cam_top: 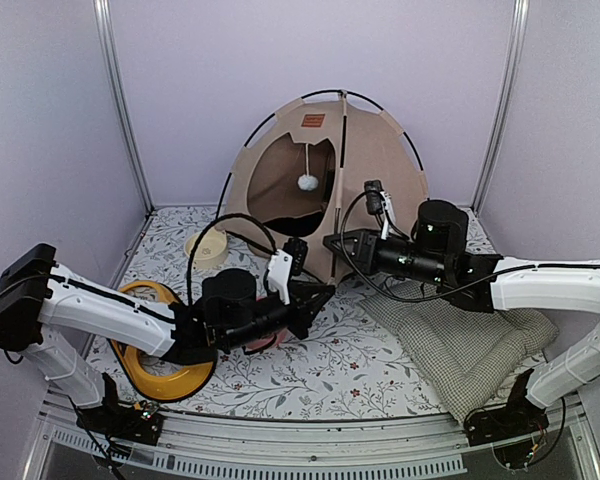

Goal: Set up the pet tent

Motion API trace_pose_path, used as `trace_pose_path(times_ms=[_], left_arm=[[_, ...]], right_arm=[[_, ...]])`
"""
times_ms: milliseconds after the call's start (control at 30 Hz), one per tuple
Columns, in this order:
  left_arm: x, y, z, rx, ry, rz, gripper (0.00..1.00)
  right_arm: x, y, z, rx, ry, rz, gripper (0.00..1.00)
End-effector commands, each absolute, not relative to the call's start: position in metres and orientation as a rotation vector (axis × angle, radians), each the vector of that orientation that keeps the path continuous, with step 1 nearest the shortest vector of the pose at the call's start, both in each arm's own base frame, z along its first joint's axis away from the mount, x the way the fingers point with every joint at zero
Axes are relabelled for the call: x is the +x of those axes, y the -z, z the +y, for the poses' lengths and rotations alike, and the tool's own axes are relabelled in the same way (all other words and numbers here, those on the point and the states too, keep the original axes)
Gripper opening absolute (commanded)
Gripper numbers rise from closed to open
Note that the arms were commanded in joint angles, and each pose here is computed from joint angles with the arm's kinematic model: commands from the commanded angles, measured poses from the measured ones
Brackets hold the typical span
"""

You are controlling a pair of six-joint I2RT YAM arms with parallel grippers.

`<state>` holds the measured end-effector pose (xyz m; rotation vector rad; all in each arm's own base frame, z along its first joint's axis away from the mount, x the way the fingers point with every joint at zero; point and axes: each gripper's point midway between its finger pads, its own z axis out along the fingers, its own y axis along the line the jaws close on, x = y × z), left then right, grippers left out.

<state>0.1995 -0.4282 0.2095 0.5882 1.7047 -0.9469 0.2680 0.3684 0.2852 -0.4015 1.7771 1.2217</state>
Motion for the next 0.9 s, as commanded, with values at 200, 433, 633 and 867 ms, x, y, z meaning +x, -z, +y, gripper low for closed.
trace_pose_path(times_ms=[200, 433, 633, 867], left_arm=[[0.126, -0.127, -0.429, 0.953, 0.982, 1.923, 0.0], [0.131, -0.137, -0.427, 0.928, 0.994, 1.906, 0.0], [0.133, -0.144, -0.428, 0.927, 1.002, 1.891, 0.0], [0.149, -0.156, -0.424, 0.87, 1.03, 1.883, 0.0]], right_arm=[[0.309, -0.374, 0.332, -0.159, -1.151, 1.464, 0.0], [0.31, -0.367, 0.328, -0.146, -1.135, 1.481, 0.0], [0.309, -0.362, 0.334, -0.161, -1.159, 1.497, 0.0], [0.305, -0.345, 0.342, -0.164, -1.22, 1.549, 0.0]])
